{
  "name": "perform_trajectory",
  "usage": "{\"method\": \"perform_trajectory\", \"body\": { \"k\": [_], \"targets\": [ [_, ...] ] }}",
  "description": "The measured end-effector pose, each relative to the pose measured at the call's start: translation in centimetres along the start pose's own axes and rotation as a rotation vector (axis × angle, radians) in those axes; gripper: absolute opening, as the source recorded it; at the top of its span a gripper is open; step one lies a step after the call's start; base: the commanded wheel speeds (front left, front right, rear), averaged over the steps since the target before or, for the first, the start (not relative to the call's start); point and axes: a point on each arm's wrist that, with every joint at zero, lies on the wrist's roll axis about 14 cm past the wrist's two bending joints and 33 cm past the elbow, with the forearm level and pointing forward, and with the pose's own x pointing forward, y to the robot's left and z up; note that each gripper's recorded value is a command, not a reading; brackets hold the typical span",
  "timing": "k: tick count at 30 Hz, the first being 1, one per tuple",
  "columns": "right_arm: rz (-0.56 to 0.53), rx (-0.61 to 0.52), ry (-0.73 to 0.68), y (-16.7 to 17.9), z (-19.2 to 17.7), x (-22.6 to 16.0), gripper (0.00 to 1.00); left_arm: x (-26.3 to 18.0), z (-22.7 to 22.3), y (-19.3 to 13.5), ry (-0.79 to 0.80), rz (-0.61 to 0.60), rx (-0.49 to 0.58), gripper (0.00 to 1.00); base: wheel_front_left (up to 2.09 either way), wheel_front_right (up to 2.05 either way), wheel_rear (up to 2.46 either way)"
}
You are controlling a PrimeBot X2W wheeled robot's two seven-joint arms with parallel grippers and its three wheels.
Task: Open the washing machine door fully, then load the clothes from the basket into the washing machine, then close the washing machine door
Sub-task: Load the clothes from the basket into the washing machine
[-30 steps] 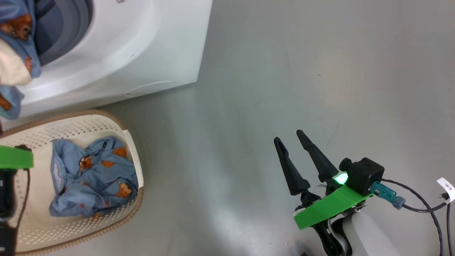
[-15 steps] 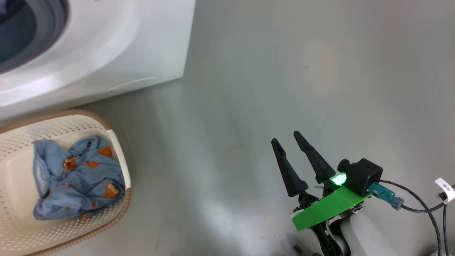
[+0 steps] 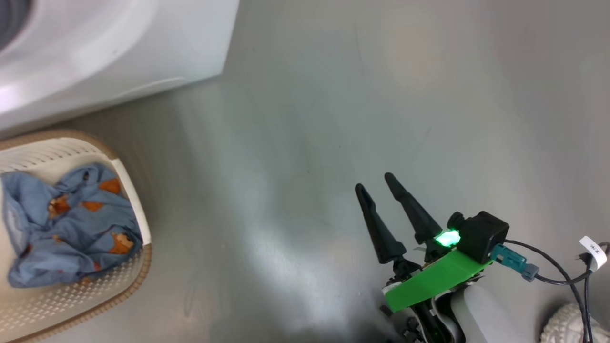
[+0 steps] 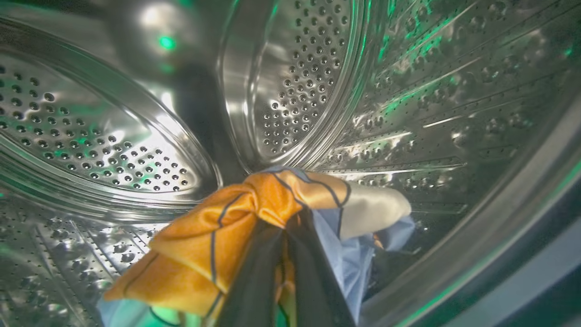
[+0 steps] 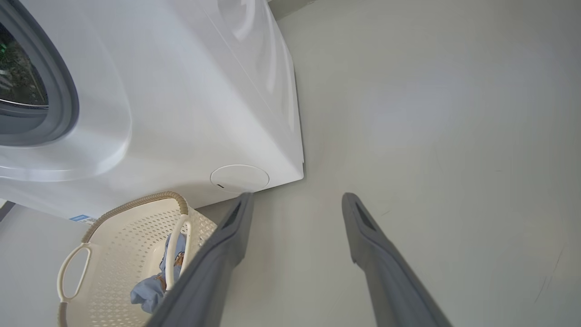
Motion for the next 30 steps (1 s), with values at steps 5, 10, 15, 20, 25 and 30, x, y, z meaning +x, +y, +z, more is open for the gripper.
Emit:
{"method": "perform_trajectory", "body": {
  "k": [5, 10, 15, 20, 25, 30],
  "targets": [
    [-0.008, 0.008, 0.035, -0.2, -1.3, 0.1, 1.00, 1.2, -1.1, 0.2, -0.007, -0.007, 0.007, 0.00, 0.00, 0.00, 0.00],
    [-0.007, 0.012, 0.072, -0.3, -2.7, 0.2, 1.00, 3.0, -1.1, 0.4, -0.061, -0.003, -0.023, 0.00, 0.00, 0.00, 0.00],
    [-0.010, 0.012, 0.096, -0.4, -3.5, 0.2, 1.00, 4.6, -0.1, 1.2, -0.121, 0.008, -0.014, 0.00, 0.00, 0.00, 0.00],
    [-0.016, 0.012, 0.108, -0.6, -4.0, 0.1, 1.00, 5.5, -0.1, 1.7, -0.116, 0.013, -0.007, 0.00, 0.00, 0.00, 0.00],
    [-0.012, 0.013, 0.115, -0.5, -4.2, 0.1, 1.00, 5.3, -3.2, 2.2, 0.035, 0.023, -0.019, 0.00, 0.00, 0.00, 0.00],
    [-0.012, 0.021, 0.118, -0.4, -4.3, 0.1, 1.00, 5.0, -4.1, 2.4, 0.075, 0.024, -0.008, 0.82, 0.00, 0.00, 0.00]
  ]
}}
